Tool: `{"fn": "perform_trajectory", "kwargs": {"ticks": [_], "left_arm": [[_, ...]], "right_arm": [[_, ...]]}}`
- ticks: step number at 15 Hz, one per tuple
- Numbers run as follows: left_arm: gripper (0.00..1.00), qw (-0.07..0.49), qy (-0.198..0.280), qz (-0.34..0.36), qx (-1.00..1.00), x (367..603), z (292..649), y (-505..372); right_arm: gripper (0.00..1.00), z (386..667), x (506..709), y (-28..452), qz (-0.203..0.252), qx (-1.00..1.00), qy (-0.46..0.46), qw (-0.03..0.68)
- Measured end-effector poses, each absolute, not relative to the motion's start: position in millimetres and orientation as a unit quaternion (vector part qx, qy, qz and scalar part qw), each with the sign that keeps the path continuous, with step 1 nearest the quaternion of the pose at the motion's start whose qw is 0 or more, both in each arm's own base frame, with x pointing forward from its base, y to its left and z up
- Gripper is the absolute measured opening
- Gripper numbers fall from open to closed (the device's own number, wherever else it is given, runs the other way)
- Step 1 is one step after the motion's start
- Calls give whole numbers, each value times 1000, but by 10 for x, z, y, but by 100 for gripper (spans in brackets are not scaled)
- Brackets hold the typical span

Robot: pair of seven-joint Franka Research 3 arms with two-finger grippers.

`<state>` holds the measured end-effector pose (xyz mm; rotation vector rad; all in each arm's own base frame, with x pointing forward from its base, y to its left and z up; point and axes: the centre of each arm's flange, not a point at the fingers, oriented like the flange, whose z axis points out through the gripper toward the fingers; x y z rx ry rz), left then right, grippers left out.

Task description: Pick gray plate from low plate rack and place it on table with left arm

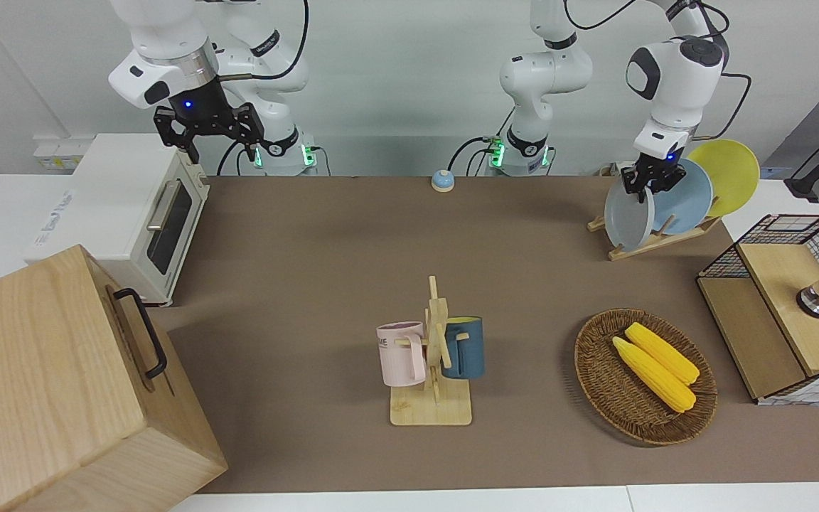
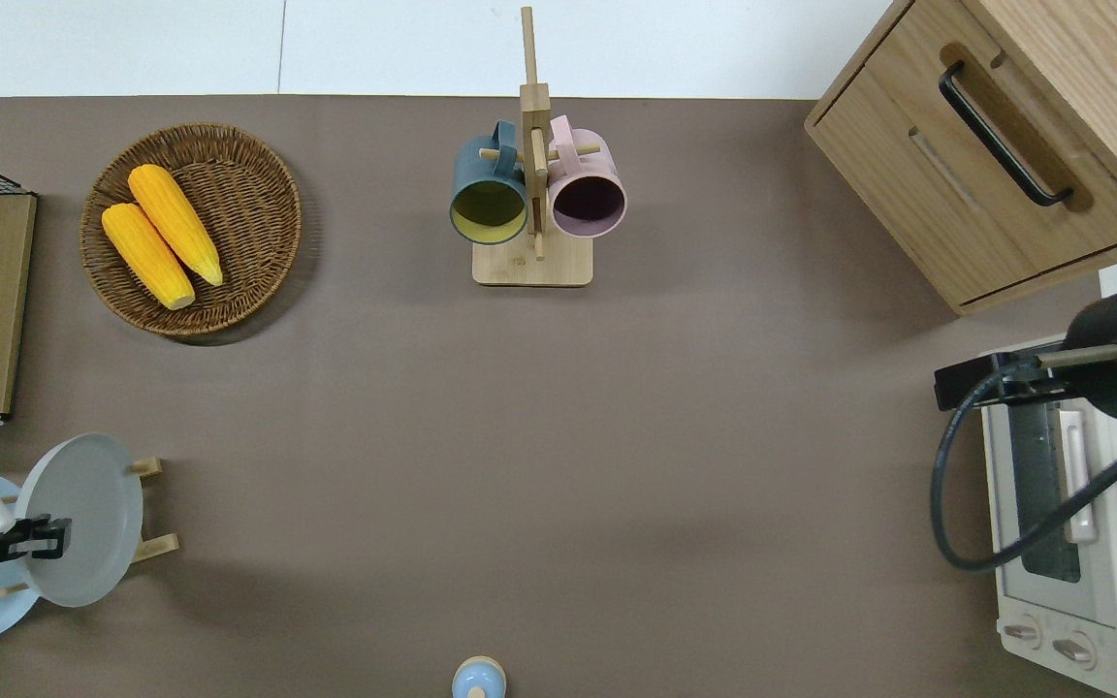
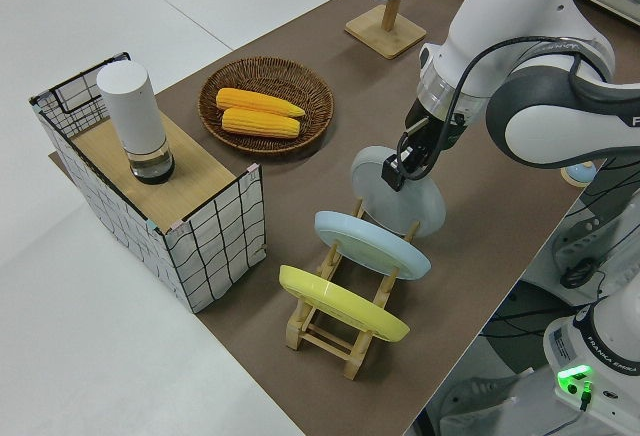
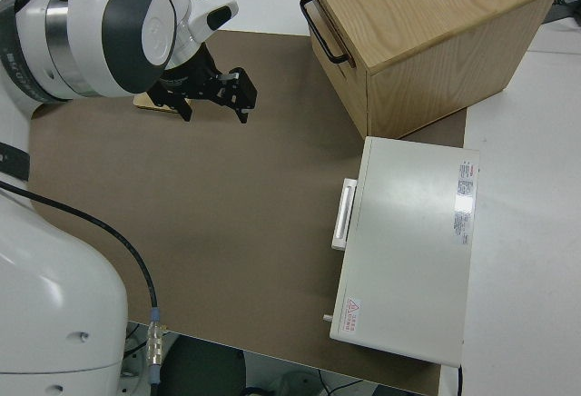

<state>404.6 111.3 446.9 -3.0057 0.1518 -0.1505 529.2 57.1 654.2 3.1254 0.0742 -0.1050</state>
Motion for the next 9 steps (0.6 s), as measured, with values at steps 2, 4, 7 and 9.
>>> {"fn": "perform_trajectory", "kwargs": {"ticks": [2, 4, 7, 9], "left_arm": [[11, 65, 50, -50, -995, 4056, 4535, 1109], [11, 67, 49, -47, -995, 4068, 4654, 1114], [11, 72, 50, -41, -995, 4103, 4959, 1085], [11, 78, 51, -40, -995, 4126, 5202, 1052]], "right_arm": [[99, 6542, 5292, 571, -34, 999, 24, 7], [99, 6542, 5292, 571, -34, 999, 24, 7], [99, 6542, 5292, 571, -34, 999, 24, 7], [99, 6542, 5292, 571, -34, 999, 24, 7]]}}
